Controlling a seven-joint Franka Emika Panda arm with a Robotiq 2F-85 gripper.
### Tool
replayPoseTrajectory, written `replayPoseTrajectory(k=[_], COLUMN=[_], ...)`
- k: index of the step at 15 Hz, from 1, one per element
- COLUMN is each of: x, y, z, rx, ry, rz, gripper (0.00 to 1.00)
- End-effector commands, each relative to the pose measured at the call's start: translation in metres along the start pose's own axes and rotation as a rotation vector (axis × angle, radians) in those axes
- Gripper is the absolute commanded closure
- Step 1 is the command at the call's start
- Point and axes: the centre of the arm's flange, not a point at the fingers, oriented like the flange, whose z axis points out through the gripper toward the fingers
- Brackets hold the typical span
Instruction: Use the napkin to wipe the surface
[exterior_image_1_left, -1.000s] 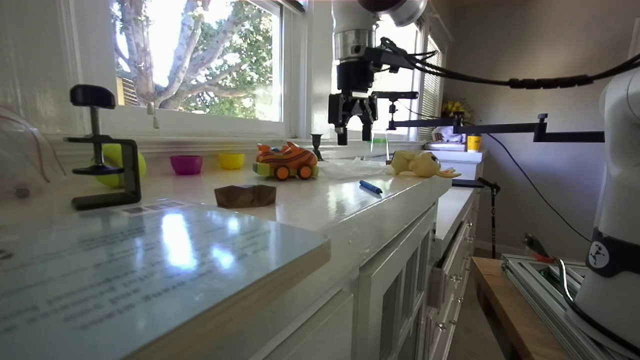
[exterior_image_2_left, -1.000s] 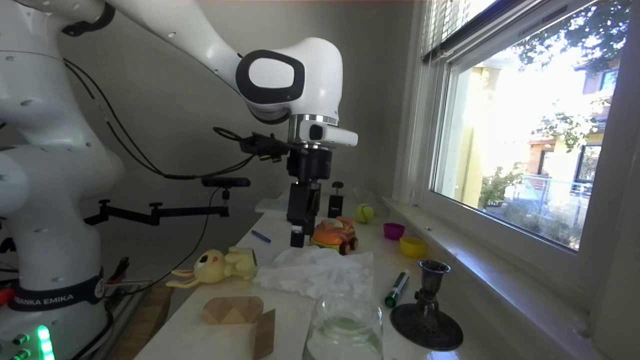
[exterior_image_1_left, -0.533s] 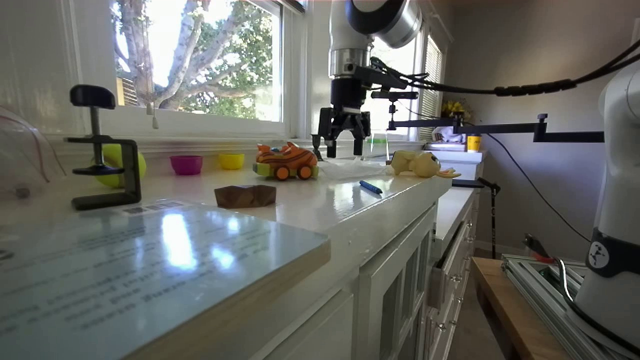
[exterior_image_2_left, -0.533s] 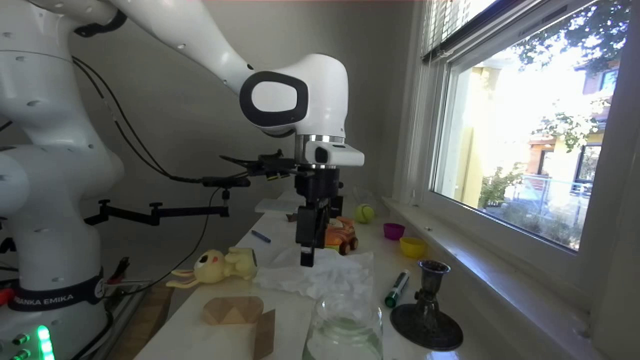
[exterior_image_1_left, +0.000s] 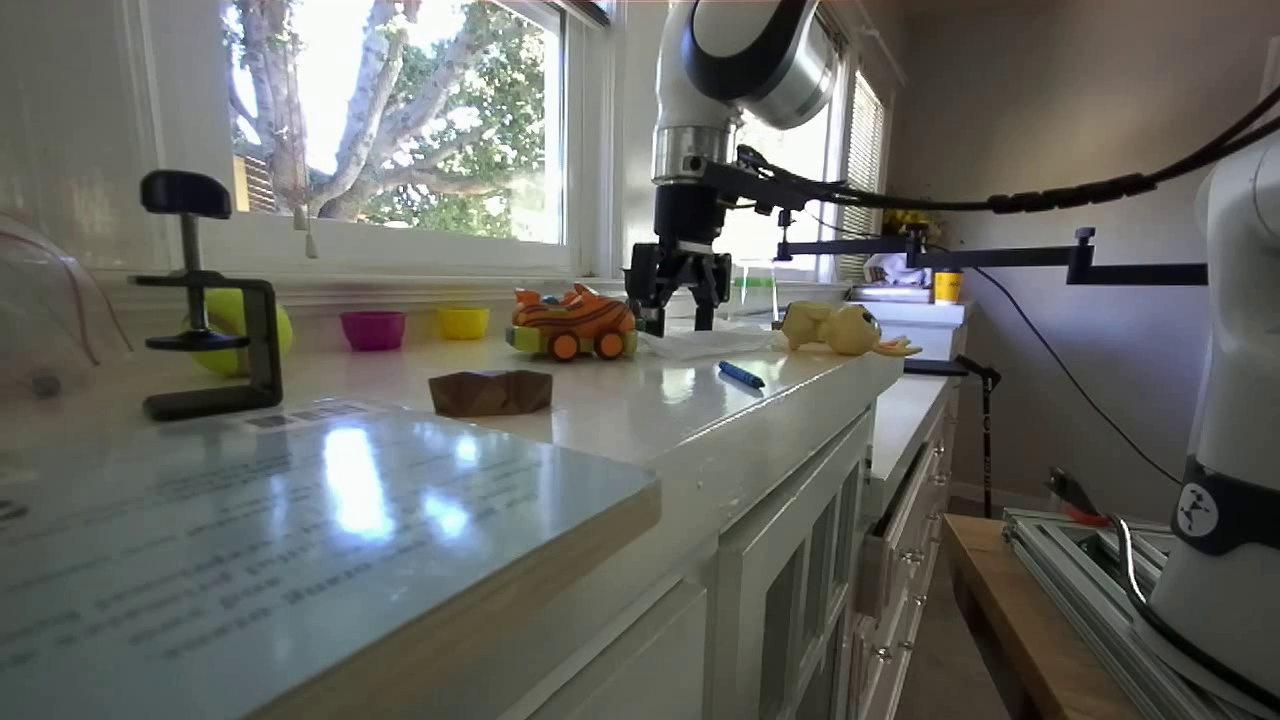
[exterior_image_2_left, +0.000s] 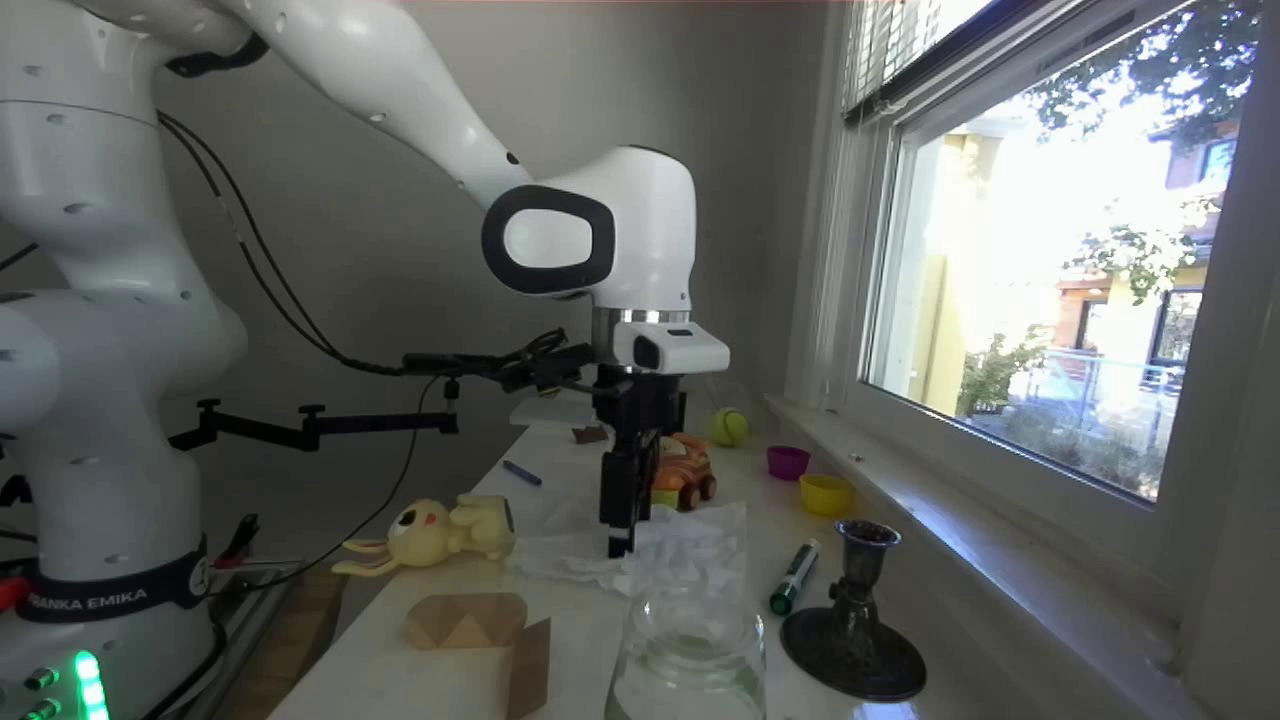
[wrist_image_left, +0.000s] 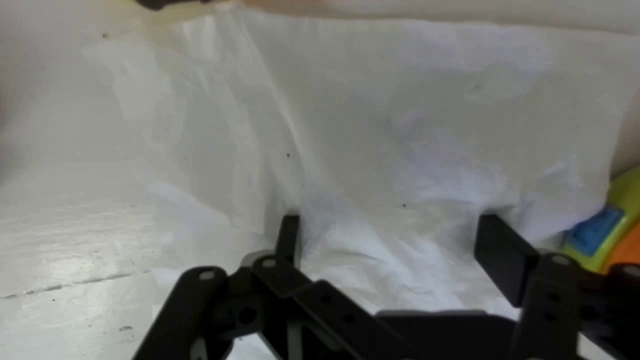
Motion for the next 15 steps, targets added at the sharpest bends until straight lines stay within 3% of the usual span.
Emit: replayPoseTrajectory(k=[1,9,15], x=[-0.002,0.009,0.032], y=[-0.004,-0.011,-0.024], z=[0.01,-0.019,-0.097], rx=[0.03,0.012,0.029], ry=[0.011,0.031,0.058], rz=[-0.036,-0.071,-0.085], gripper=[0.41,0.98,1.0])
